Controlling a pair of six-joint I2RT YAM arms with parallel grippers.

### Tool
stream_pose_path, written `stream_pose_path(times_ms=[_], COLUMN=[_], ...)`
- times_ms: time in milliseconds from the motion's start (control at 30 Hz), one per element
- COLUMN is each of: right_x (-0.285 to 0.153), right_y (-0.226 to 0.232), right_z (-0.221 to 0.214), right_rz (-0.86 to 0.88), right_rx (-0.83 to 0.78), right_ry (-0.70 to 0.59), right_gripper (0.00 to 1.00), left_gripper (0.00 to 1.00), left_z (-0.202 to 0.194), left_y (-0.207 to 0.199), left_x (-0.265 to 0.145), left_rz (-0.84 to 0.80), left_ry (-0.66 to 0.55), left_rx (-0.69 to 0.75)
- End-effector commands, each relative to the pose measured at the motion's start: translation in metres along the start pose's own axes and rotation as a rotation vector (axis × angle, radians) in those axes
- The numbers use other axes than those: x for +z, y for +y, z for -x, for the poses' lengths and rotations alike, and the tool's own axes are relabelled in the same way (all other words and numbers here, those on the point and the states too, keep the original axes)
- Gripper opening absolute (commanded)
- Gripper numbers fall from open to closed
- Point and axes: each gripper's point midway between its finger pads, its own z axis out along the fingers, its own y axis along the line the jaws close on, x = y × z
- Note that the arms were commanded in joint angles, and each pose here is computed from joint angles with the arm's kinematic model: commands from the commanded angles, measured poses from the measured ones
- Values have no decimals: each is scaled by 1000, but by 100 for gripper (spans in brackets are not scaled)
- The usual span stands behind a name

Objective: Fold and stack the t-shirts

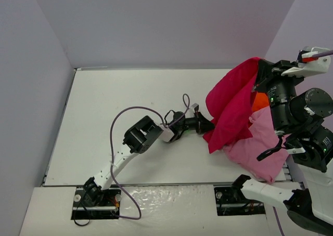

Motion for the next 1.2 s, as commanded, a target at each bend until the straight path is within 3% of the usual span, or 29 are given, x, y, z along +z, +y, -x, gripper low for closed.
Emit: stream_pose_path(times_ms=[0, 200, 300, 367, 433, 500, 533, 733, 933, 1167], right_x=[-3, -6, -6, -8, -13, -20, -22, -22, 13, 24], right_y=[-16, -25, -23, -20, -19, -19, -18, -20, 14, 33], right_z=[26, 24, 30, 36, 43, 50, 48, 23, -50, -45], right_rz=[-70, -107, -95, -67, -42, -5, 8, -22, -63, -5], right_rx=[40, 16, 19, 34, 56, 76, 74, 88, 10, 5], right_ry=[-100, -100, -113, -130, -156, -187, -190, -133, 51, 49], right_gripper=[0, 0, 0, 0, 0, 0, 0, 0, 0, 0], left_gripper=[0, 0, 8, 28, 56, 91, 96, 97, 97, 97], left_z=[23, 36, 25, 12, 2, -16, -24, -66, -74, -64], left_y=[-72, -89, -97, -105, -102, -105, -107, -110, -102, -92], left_x=[-30, -64, -64, -61, -56, -49, -45, -20, -13, -13], left_rz=[-121, -76, -85, -126, -139, -164, -172, -187, -180, -189], left_ry=[-66, -133, -81, -43, -21, 23, 42, 148, 160, 124], left_rx=[-247, -178, -183, -213, -243, -276, -281, -286, -306, -322])
